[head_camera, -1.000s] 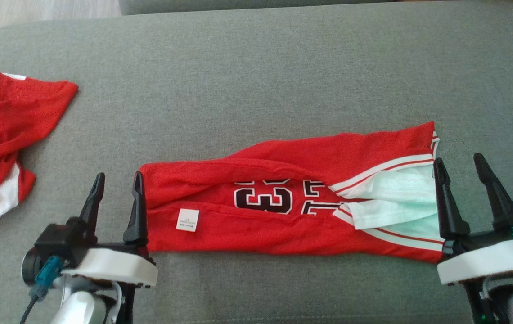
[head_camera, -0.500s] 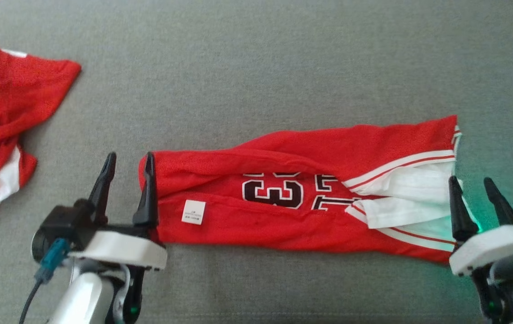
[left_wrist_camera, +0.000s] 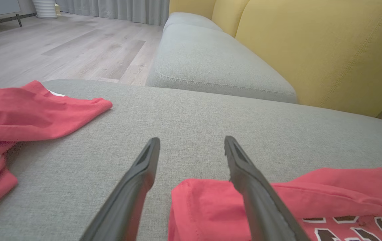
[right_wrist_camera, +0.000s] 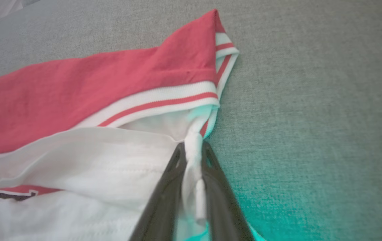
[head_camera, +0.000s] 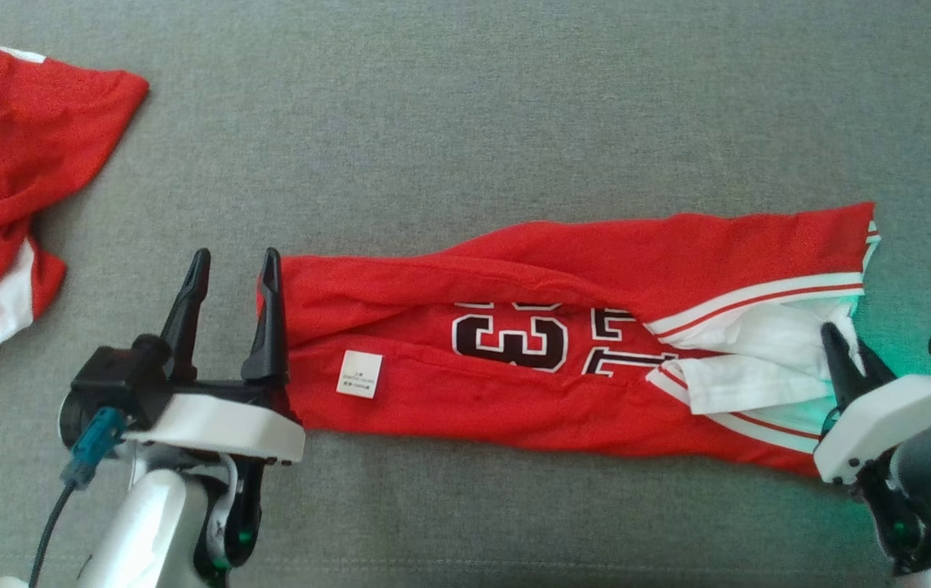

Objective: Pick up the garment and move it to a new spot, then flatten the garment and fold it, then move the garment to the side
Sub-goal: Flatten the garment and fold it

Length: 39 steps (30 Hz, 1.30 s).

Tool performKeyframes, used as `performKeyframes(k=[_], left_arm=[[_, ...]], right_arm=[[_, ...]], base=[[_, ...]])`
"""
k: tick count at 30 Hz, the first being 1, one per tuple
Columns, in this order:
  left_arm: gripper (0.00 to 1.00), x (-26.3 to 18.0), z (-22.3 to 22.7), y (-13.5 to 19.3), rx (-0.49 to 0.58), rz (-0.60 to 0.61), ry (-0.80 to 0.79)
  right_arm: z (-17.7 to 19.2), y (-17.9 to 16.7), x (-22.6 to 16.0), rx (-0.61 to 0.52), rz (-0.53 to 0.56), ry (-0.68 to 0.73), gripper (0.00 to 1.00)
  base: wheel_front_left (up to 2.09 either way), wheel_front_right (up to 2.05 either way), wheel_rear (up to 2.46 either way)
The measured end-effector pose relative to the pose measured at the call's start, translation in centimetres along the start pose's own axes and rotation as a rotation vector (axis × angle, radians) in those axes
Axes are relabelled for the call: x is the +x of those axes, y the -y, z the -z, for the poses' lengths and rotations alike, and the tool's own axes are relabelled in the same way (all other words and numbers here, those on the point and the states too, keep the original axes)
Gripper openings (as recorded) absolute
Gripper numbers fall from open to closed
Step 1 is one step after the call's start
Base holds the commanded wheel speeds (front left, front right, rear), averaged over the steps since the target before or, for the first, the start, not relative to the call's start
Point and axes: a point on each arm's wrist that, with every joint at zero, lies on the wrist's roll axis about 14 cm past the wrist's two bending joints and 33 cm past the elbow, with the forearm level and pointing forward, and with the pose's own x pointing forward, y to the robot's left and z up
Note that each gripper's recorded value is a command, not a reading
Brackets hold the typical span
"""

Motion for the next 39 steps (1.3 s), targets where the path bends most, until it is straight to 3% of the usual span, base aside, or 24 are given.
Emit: performKeyframes(k=[7,18,21,26,31,39], left_arm=[[1.0,0.3,-0.6,0.3,0.0,0.011,0.022],[1.0,0.0,-1.7,0.9,-0.005,0.027,0.059],[1.0,-0.2,-2.2,0.8,-0.011,0.02,0.072],[1.0,-0.9,-2.7,0.8,-0.007,0.017,0.085],[1.0,-1.7,-2.8,1.3,-0.013,0.035,0.087],[1.0,-2.3,-3.0,2.0,-0.007,0.061,0.093]], right_arm=[[-0.7,0.2,-1.1,0.026,0.011,0.032,0.0],[-5.8,7.0,-4.2,0.009,0.186,0.192,0.0],[-6.5,7.3,-4.5,-0.014,0.188,0.205,0.0],[-8.6,2.3,-5.1,-0.07,0.059,0.242,0.0],[-10.9,-6.4,-6.3,-0.129,-0.175,0.304,0.0],[-7.2,-18.1,-6.2,-0.15,-0.531,0.214,0.0]], base=[[0.0,0.0,0.0],[0.0,0.0,0.0],[0.0,0.0,0.0],[0.0,0.0,0.0],[0.0,0.0,0.0],[0.0,0.0,0.0]])
